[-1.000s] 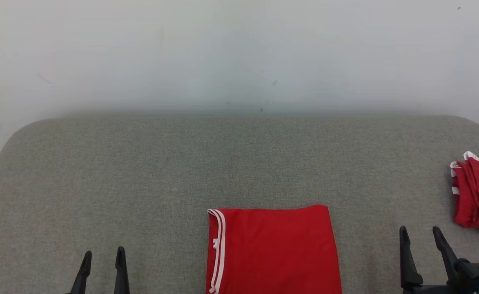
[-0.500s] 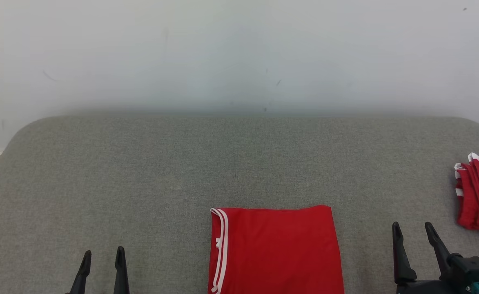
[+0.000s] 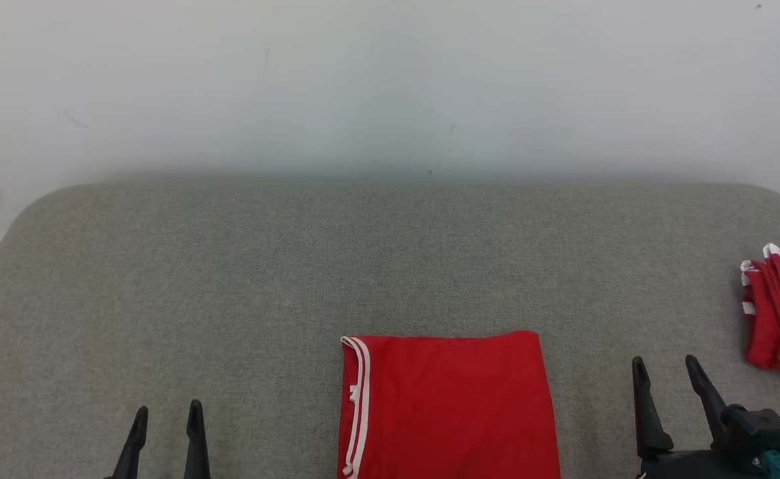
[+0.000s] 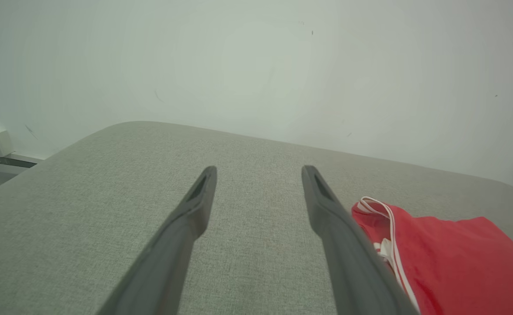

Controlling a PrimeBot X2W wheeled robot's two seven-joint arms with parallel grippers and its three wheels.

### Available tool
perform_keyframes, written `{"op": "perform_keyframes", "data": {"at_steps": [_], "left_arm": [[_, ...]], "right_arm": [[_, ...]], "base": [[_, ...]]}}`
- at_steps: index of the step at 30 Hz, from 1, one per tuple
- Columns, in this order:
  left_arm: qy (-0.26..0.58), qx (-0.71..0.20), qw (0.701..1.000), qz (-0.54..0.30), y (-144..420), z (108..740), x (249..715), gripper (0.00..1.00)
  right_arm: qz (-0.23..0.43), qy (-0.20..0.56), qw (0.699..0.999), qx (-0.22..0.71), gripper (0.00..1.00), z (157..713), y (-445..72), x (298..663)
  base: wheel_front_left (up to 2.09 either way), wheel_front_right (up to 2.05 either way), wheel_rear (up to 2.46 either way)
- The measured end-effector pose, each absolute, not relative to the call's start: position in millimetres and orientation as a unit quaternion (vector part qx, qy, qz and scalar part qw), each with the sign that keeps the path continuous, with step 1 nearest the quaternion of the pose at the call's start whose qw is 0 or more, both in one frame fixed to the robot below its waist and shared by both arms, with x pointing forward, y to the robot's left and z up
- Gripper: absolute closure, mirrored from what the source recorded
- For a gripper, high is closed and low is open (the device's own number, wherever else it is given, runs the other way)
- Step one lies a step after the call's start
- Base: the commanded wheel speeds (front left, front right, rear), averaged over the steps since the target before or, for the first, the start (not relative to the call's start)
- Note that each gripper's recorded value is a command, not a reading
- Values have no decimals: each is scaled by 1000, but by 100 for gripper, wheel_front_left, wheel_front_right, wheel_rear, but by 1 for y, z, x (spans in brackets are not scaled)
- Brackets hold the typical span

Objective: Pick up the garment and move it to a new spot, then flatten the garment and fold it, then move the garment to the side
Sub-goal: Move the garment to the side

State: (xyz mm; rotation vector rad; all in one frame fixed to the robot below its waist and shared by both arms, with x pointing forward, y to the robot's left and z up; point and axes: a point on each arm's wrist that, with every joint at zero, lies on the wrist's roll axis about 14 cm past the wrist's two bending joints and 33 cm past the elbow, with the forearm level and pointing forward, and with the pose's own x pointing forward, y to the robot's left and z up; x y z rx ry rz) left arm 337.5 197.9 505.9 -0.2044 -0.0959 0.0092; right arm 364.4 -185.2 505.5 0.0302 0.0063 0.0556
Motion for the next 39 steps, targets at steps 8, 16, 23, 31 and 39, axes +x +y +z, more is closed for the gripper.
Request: {"op": "perform_keyframes", "data": {"at_steps": [8,16,23,31,39], "left_arm": [[-44,-105,994,6,198,503,337,0],[-37,-109,993,-1,191,500,339,0],[-29,-107,994,3,192,495,339,0],[-12,-98,995,17,200,485,336,0],[-8,-92,995,26,206,482,333,0]], "right_arm": [[65,103,992,14,0,479,-160,364],[104,276,956,7,0,467,-137,369],[108,367,924,5,0,442,-135,374],[129,420,898,-7,0,411,-118,376],[130,454,881,-14,0,389,-116,373]], "base": [[0,0,0],[0,0,0],[0,0,0],[0,0,0],[0,0,0]]}}
